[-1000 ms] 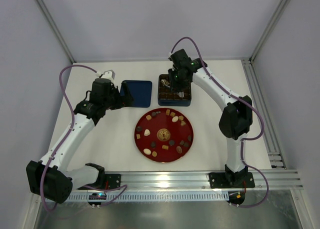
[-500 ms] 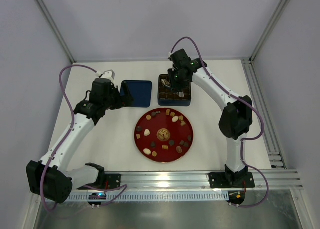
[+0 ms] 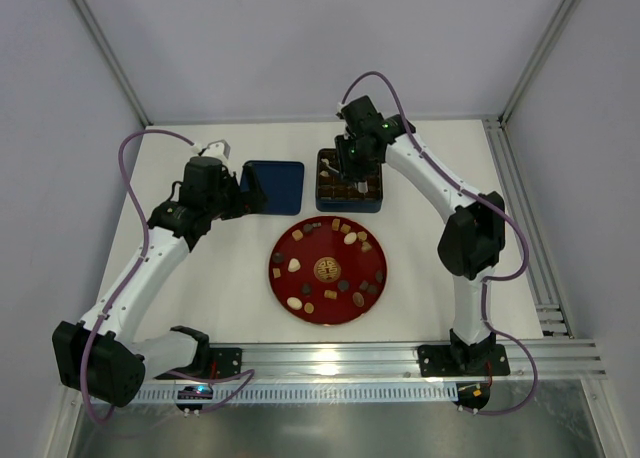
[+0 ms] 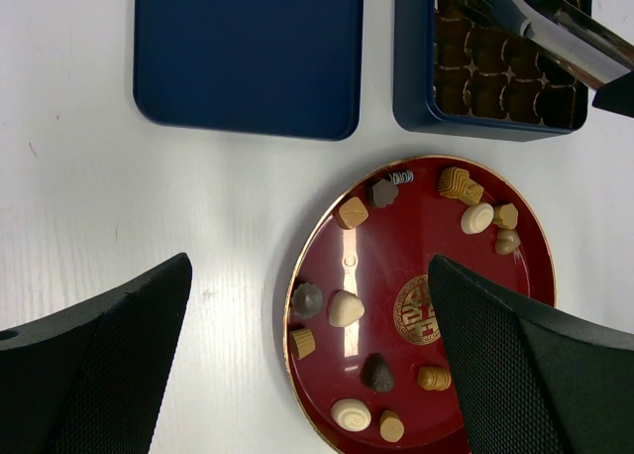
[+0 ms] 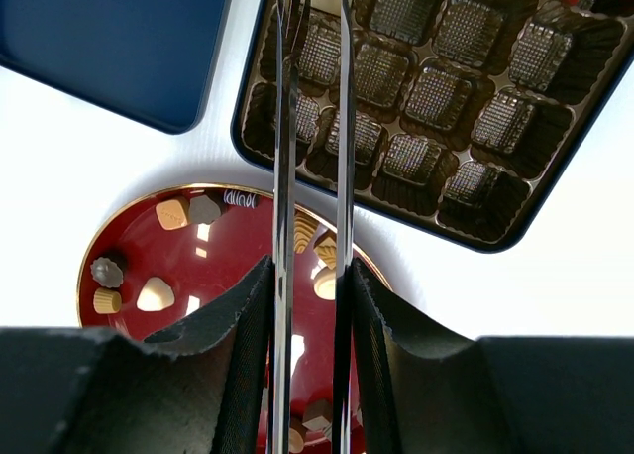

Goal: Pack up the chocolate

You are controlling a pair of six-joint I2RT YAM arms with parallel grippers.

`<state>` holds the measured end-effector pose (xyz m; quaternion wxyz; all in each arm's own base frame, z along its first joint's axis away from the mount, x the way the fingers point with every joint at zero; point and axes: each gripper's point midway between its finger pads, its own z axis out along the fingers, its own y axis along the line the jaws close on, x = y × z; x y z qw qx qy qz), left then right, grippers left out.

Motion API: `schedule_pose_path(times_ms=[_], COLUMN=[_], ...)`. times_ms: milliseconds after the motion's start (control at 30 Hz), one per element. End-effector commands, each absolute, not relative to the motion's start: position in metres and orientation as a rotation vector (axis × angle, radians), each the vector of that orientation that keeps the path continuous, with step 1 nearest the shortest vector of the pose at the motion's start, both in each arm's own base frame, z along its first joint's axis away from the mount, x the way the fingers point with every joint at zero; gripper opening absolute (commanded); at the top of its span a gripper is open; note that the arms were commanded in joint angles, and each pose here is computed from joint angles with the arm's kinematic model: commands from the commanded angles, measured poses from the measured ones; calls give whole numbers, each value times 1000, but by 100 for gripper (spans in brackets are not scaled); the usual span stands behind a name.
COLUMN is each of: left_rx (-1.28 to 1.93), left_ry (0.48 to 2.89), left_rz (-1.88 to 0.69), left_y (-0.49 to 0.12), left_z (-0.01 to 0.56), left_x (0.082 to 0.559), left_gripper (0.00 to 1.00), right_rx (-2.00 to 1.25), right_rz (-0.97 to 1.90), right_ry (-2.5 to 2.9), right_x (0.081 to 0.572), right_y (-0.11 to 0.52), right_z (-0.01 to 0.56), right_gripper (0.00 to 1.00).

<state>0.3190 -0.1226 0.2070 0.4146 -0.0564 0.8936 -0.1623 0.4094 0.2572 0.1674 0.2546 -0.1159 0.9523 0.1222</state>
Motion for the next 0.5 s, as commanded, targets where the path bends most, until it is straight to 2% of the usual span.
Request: schedule_pose_path(times_ms=[0, 300, 467], left_rx=[-139, -139, -137], left_ry=[2203, 2203, 2202], left_rz=[-403, -407, -411], left_y=[-120, -121, -121], left_z=[217, 217, 218], left_x=[323, 323, 323], left_gripper=[100, 100, 100], right_rx=[-316, -315, -389], right_rz=[375, 392, 380], right_ry=[2470, 2426, 2459], right_x=[417, 393, 337], right_y=[261, 253, 249], right_z=[213, 247, 241], right_gripper=[37, 37, 37])
